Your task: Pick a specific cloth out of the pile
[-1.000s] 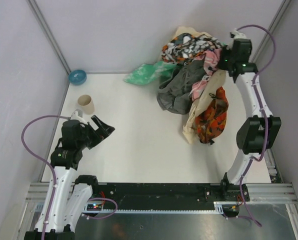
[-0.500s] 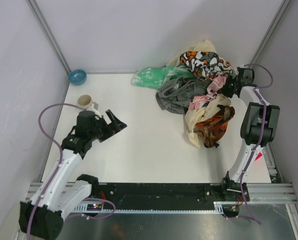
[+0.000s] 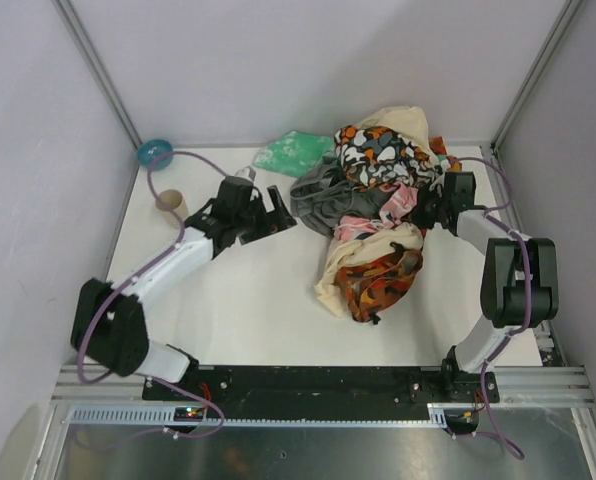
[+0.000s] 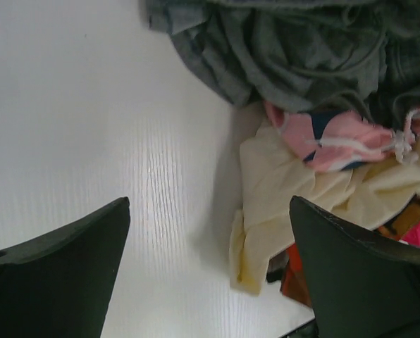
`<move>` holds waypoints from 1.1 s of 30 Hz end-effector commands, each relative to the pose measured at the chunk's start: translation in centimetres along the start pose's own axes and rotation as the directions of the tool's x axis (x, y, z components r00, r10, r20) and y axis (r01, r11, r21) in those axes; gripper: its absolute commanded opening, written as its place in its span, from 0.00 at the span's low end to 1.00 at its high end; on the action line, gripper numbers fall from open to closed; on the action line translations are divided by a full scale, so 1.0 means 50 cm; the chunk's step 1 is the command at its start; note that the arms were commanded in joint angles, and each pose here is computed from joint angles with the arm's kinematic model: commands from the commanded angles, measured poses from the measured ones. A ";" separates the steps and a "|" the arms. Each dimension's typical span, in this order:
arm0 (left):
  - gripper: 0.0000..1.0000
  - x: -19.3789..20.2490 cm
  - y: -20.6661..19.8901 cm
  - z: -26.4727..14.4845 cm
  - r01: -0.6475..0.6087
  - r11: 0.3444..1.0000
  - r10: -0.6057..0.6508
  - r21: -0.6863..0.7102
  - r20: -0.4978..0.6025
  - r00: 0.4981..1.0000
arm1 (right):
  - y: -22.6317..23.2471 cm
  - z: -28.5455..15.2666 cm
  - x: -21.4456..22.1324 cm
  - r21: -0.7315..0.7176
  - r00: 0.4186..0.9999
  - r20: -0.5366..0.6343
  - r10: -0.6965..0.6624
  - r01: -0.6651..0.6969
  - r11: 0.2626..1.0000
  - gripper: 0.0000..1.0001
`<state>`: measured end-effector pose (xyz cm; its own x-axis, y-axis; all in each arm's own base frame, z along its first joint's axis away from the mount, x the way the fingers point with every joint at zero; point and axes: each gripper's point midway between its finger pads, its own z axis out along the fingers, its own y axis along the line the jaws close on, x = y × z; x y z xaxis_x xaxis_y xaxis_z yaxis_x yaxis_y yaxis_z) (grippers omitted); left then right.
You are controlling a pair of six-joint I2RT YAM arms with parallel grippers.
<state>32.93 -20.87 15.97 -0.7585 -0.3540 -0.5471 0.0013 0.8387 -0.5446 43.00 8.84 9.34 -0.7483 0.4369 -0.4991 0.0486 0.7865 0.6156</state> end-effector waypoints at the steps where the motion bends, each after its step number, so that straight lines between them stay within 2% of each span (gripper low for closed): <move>1: 1.00 -0.076 -0.052 0.054 -0.094 0.995 0.092 0.016 0.077 0.993 | 0.007 -0.023 0.087 0.013 0.991 -0.130 0.035 -0.033 0.999 0.07; 3: 1.00 -0.094 -0.064 0.086 -0.128 0.992 0.126 0.017 0.076 0.989 | 0.006 -0.034 0.078 0.033 0.994 -0.108 0.023 -0.019 0.999 0.12; 5: 1.00 -0.111 -0.073 0.120 -0.186 0.982 0.184 0.019 0.075 0.980 | -0.007 -0.059 0.053 0.061 0.998 -0.066 0.012 -0.008 0.998 0.23; 7: 1.00 -0.122 -0.078 0.160 -0.252 0.968 0.250 0.019 0.065 0.966 | -0.007 -0.087 0.037 0.075 0.999 -0.036 -0.022 0.025 0.997 0.42; 8: 1.00 -0.120 -0.076 0.186 -0.281 0.959 0.280 0.021 0.048 0.959 | -0.001 -0.105 0.027 0.077 0.999 -0.016 -0.052 0.053 0.996 0.57; 10: 1.00 -0.118 -0.079 0.226 -0.318 0.948 0.317 0.037 0.024 0.948 | 0.008 -0.136 0.017 0.089 0.995 0.011 -0.097 0.096 0.991 0.80; 12: 1.00 -0.111 -0.087 0.261 -0.329 0.942 0.330 0.071 0.000 0.944 | 0.020 -0.164 0.013 0.102 0.990 0.032 -0.136 0.132 0.986 0.93; 13: 1.00 -0.107 -0.093 0.275 -0.328 0.940 0.330 0.093 -0.011 0.944 | 0.026 -0.178 0.011 0.107 0.987 0.043 -0.152 0.146 0.983 0.97; 19: 1.00 -0.102 -0.155 0.341 -0.305 0.918 0.323 0.252 -0.032 0.946 | 0.084 -0.245 -0.011 0.117 0.954 0.145 -0.264 0.248 0.962 0.99; 24: 1.00 -0.109 -0.199 0.379 -0.327 0.868 0.345 0.373 0.018 0.938 | 0.107 -0.267 -0.001 0.131 0.935 0.166 -0.312 0.293 0.947 0.99; 29: 1.00 -0.125 -0.238 0.399 -0.313 0.824 0.316 0.472 0.076 0.946 | 0.117 -0.272 0.010 0.126 0.923 0.179 -0.339 0.321 0.939 0.99; 30: 0.97 -0.126 -0.243 0.404 -0.311 0.819 0.313 0.483 0.079 0.946 | 0.118 -0.272 0.011 0.126 0.923 0.179 -0.341 0.322 0.938 0.99; 31: 0.90 -0.125 -0.247 0.409 -0.309 0.813 0.313 0.493 0.077 0.947 | 0.119 -0.273 0.011 0.126 0.922 0.183 -0.342 0.323 0.938 0.99; 33: 0.68 -0.121 -0.247 0.420 -0.298 0.812 0.308 0.503 0.066 0.949 | 0.120 -0.276 0.008 0.128 0.919 0.191 -0.343 0.323 0.938 0.99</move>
<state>49.48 -35.29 8.74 -0.7544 -0.0672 -0.6530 0.4405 0.6858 -0.5794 34.02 8.11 20.42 -0.6120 0.2302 -0.7566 -0.1072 0.9237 0.3678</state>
